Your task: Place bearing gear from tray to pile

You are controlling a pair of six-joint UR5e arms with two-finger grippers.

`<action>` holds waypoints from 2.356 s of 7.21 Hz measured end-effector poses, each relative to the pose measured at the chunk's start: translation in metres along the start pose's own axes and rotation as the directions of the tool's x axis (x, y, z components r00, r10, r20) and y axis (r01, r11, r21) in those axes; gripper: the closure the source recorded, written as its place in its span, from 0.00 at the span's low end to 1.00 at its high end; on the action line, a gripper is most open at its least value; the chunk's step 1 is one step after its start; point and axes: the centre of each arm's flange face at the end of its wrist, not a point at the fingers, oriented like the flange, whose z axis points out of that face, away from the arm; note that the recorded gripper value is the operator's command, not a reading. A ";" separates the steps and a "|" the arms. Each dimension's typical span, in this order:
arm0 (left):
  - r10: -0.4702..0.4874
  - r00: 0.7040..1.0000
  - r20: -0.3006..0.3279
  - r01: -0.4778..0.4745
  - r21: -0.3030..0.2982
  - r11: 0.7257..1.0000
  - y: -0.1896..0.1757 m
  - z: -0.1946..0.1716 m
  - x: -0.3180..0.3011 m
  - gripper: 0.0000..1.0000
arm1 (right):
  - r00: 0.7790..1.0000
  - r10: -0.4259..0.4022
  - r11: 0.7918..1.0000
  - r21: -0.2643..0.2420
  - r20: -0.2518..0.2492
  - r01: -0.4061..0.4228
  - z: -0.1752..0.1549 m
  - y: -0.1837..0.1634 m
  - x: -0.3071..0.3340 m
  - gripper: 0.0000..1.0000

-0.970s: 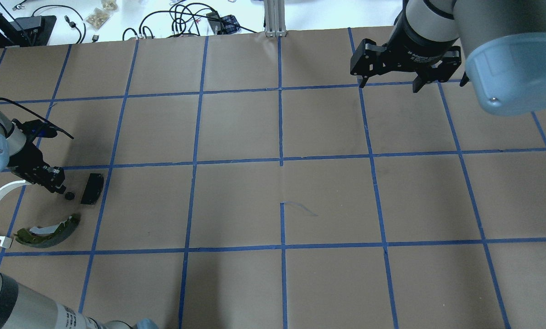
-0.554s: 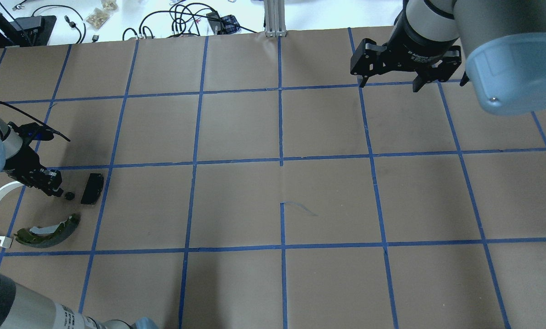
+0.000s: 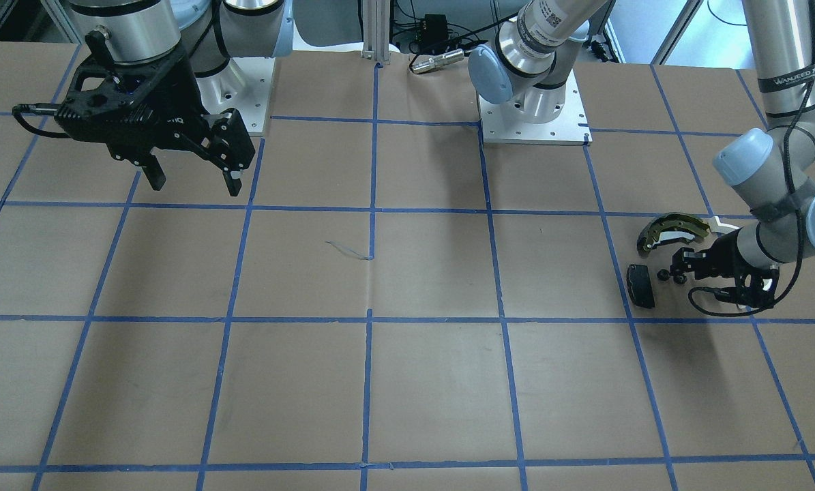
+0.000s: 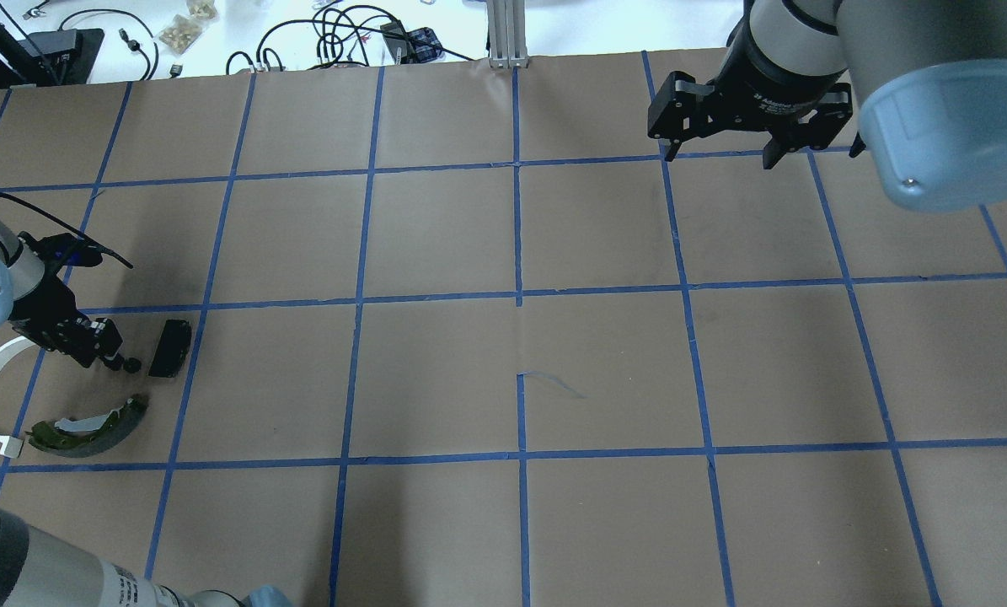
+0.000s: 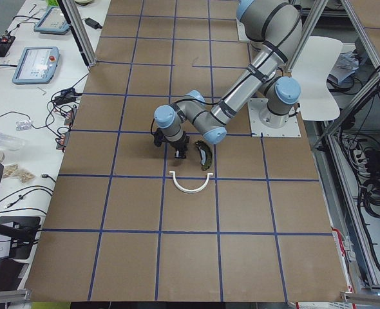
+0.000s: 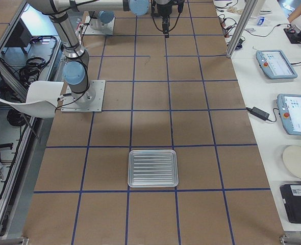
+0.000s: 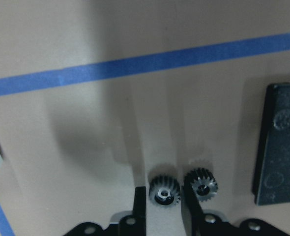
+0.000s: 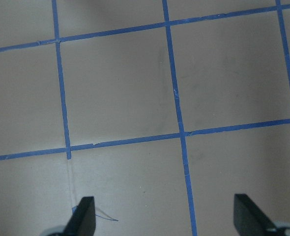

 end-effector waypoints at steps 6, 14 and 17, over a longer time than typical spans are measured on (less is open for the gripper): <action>-0.071 0.997 -0.002 0.071 0.084 0.994 -0.047 -0.168 0.038 0.00 | 1.000 0.000 1.000 -0.002 -0.003 0.000 0.001 0.000 0.000 0.00; -0.155 0.986 -0.057 0.162 0.164 0.973 -0.024 -0.312 0.310 0.00 | 1.000 0.008 1.000 -0.027 -0.018 -0.008 0.001 0.004 0.002 0.00; -0.205 0.978 -0.050 0.209 0.121 0.970 -0.010 -0.283 0.352 0.00 | 1.000 0.008 1.000 -0.020 -0.016 -0.008 0.000 0.004 0.001 0.00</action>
